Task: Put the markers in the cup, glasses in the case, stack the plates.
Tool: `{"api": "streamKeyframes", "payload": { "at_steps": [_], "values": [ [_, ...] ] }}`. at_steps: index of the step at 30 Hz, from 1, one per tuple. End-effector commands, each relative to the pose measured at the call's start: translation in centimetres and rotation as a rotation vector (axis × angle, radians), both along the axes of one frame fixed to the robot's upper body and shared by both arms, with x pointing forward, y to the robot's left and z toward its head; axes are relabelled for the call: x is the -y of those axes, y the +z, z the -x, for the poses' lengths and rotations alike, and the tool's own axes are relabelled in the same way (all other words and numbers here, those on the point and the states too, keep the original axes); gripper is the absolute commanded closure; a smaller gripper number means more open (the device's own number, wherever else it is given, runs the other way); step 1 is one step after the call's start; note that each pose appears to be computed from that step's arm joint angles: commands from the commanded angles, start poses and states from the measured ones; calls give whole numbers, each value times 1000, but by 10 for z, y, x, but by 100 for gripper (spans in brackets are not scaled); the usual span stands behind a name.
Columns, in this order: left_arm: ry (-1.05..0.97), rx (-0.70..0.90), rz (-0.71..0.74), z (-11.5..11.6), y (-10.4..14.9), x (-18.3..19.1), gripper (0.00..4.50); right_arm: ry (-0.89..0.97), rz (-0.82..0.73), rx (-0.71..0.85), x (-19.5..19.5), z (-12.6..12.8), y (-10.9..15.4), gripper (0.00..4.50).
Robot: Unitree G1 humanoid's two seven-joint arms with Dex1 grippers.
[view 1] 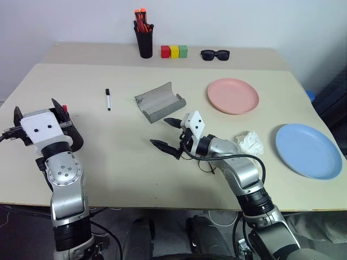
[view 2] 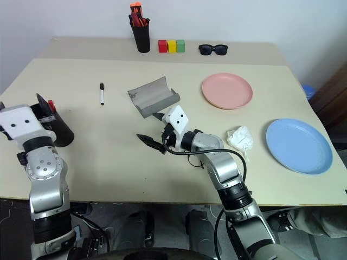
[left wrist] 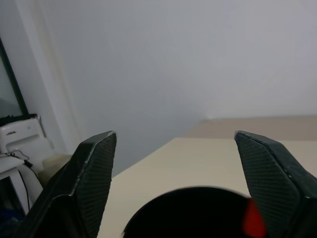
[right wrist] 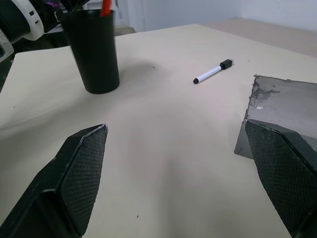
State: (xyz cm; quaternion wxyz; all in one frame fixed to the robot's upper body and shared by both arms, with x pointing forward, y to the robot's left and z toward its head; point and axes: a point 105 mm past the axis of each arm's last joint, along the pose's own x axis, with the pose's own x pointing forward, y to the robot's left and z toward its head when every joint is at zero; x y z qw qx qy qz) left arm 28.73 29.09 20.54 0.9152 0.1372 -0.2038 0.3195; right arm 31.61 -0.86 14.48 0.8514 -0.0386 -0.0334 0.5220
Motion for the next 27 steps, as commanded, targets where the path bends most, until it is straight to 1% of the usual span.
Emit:
{"api": "streamKeyframes", "payload": {
  "at_steps": [1,2,4,5,6,7,8,10,12,17,19,23,27],
  "values": [
    [-135,133,-28,-13,47,25,48,-2,-41,52,0,1,17,0],
    [-200,148,-22,-22,59,35,48,-7,-42,52,1,0,17,0],
    [-312,129,-15,-39,72,52,48,-11,-42,52,1,-1,17,0],
    [-356,82,-21,-51,74,61,23,-14,-42,53,1,-2,17,0],
    [-381,21,-17,-62,72,66,23,-17,-43,54,1,-2,17,0],
    [-399,-61,25,-76,65,69,23,-19,-43,54,0,-3,17,0],
    [-409,-117,58,-85,59,70,23,-20,-43,55,0,-3,17,0],
    [-397,-268,180,-109,40,69,23,-28,-45,57,0,-5,17,0],
    [-296,-420,256,-126,19,59,23,-37,-47,58,1,-6,17,0],
    [-210,-595,491,-147,-20,38,23,-47,-49,59,2,-5,16,0],
    [-207,-630,544,-152,-30,35,23,-53,-50,59,3,-4,15,0],
    [-199,-667,588,-160,-42,30,23,-61,-52,56,4,-5,15,0],
    [-207,-696,575,-166,-49,29,23,-64,-54,54,4,-5,15,0]
  ]
}}
